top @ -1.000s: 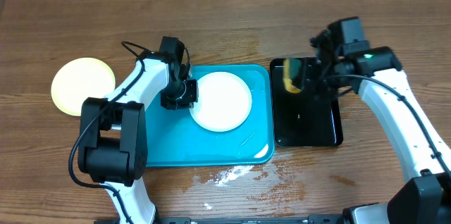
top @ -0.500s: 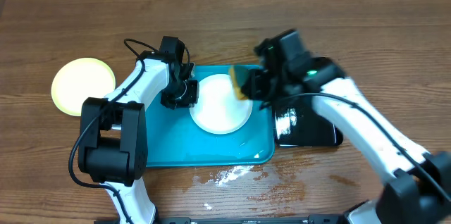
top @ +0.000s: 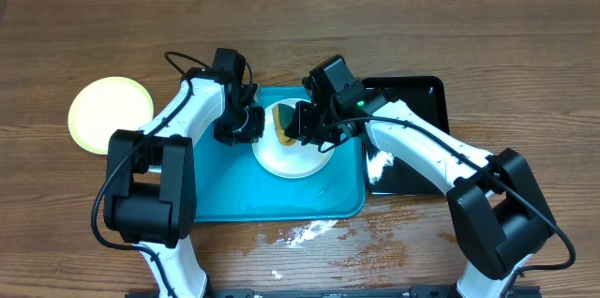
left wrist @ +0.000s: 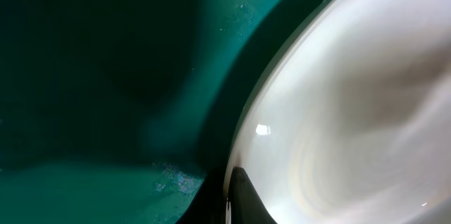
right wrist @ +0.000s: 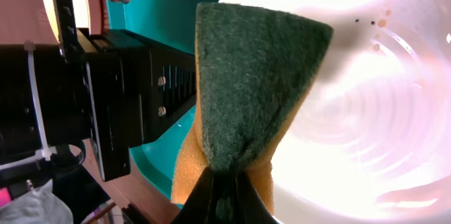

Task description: Clean dirty plates on tray and stack at the side

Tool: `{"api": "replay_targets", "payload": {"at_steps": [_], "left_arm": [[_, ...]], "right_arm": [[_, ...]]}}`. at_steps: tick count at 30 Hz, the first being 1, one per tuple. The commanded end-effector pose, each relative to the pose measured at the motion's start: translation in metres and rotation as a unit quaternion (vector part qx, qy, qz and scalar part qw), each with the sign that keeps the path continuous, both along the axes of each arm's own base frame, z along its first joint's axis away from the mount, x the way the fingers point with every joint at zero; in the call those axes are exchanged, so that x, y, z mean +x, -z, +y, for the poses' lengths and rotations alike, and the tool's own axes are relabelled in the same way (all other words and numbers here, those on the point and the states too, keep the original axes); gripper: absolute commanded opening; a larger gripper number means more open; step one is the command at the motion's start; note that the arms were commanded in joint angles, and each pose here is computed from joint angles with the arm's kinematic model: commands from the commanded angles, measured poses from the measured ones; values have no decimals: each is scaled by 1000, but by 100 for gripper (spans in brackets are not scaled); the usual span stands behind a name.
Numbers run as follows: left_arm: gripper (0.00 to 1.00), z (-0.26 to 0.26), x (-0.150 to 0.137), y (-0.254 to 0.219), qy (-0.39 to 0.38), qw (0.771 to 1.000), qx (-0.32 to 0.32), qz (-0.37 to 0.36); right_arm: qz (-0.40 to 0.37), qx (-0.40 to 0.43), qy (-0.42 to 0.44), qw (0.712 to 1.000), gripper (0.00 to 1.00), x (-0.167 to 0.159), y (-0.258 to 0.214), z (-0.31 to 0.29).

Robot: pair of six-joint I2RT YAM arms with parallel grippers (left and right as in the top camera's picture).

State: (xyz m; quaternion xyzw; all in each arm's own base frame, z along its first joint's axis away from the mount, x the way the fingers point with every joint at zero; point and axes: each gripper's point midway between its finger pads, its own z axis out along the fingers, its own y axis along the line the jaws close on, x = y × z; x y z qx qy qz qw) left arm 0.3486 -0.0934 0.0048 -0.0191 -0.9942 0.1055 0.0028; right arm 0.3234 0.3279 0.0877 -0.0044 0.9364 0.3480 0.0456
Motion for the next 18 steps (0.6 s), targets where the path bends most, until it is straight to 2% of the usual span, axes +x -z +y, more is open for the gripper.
{"api": "replay_targets", "payload": {"at_steps": [1, 13, 18], "left_arm": [[4, 11, -11, 19, 15, 999, 34, 21], [4, 11, -11, 19, 14, 999, 34, 22], [4, 11, -11, 19, 14, 999, 34, 22]], "right_arm": [[-4, -1, 15, 1000, 4, 4, -3, -1], [-6, 3, 23, 1000, 4, 8, -5, 0], [1, -1, 23, 1000, 4, 10, 9, 2]]}}
